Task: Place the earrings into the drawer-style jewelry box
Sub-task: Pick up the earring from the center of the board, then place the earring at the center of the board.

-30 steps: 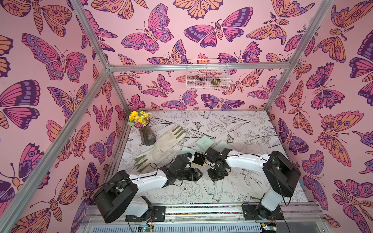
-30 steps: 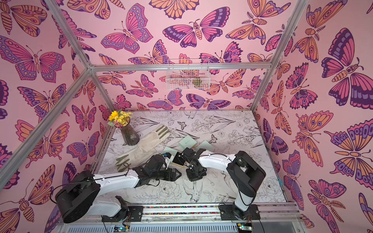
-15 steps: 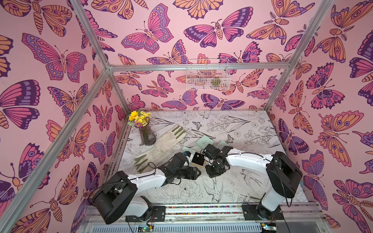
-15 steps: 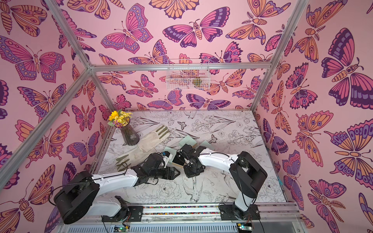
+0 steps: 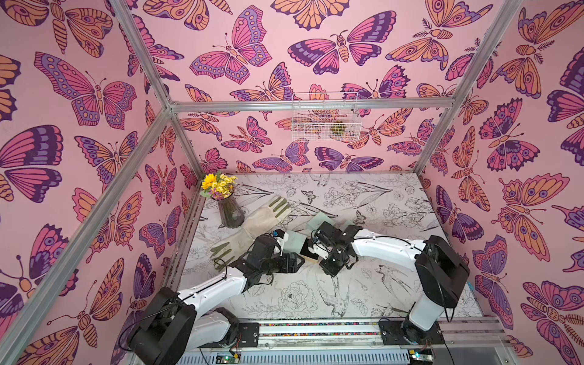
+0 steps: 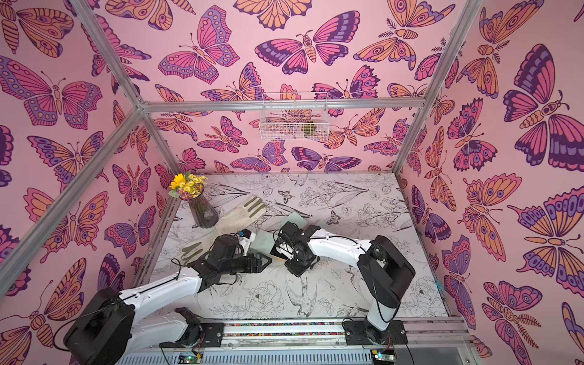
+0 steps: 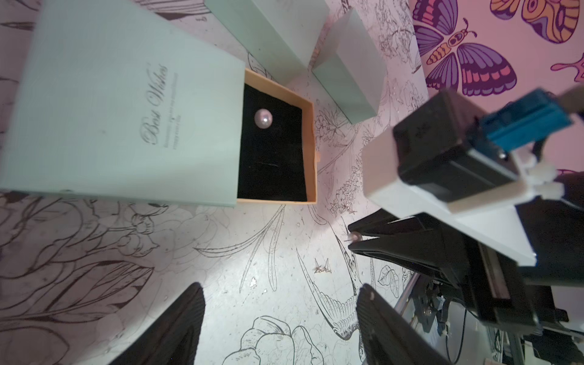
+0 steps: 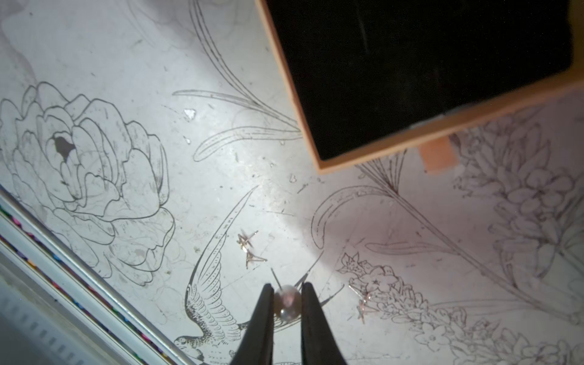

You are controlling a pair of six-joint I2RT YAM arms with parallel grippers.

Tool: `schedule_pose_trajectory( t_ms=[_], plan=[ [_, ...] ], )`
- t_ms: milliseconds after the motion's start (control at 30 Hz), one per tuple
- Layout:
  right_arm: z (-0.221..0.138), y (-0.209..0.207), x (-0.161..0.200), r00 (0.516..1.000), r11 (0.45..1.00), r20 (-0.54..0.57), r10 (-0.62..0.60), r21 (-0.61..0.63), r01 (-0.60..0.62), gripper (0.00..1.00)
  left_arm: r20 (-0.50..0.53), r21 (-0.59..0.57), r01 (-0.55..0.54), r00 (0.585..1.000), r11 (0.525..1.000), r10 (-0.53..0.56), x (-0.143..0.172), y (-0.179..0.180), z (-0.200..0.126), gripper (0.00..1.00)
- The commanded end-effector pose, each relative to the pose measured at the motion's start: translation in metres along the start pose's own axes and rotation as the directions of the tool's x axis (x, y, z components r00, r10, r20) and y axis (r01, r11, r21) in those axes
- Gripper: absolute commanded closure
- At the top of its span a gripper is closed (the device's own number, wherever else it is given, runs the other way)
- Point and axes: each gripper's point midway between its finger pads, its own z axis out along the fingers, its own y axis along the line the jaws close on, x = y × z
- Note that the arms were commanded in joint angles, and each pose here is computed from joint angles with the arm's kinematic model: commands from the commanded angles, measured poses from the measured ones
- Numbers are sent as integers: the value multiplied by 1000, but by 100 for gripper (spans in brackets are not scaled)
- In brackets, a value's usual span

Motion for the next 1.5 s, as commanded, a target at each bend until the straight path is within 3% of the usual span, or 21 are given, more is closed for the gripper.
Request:
schedule_pose_trajectory(
  t_ms=[0, 633, 933, 1467],
  plan=[
    [7, 4, 6, 990, 992, -70, -123, -28, 122, 90, -30, 8, 35, 999, 999, -35, 12, 7, -4, 22],
    [25, -1, 8, 974, 984, -143, -177, -21, 176, 79, -33, 7, 42, 999, 999, -41, 9, 11, 3, 23],
    [27, -3, 10, 974, 985, -149, -172, -10, 173, 64, -41, 17, 46, 998, 999, -46, 9, 10, 6, 23],
    [18, -11, 14, 979, 985, -126, -158, 54, 166, 64, -53, 25, 47, 998, 999, -46, 12, 8, 7, 23]
  ],
)
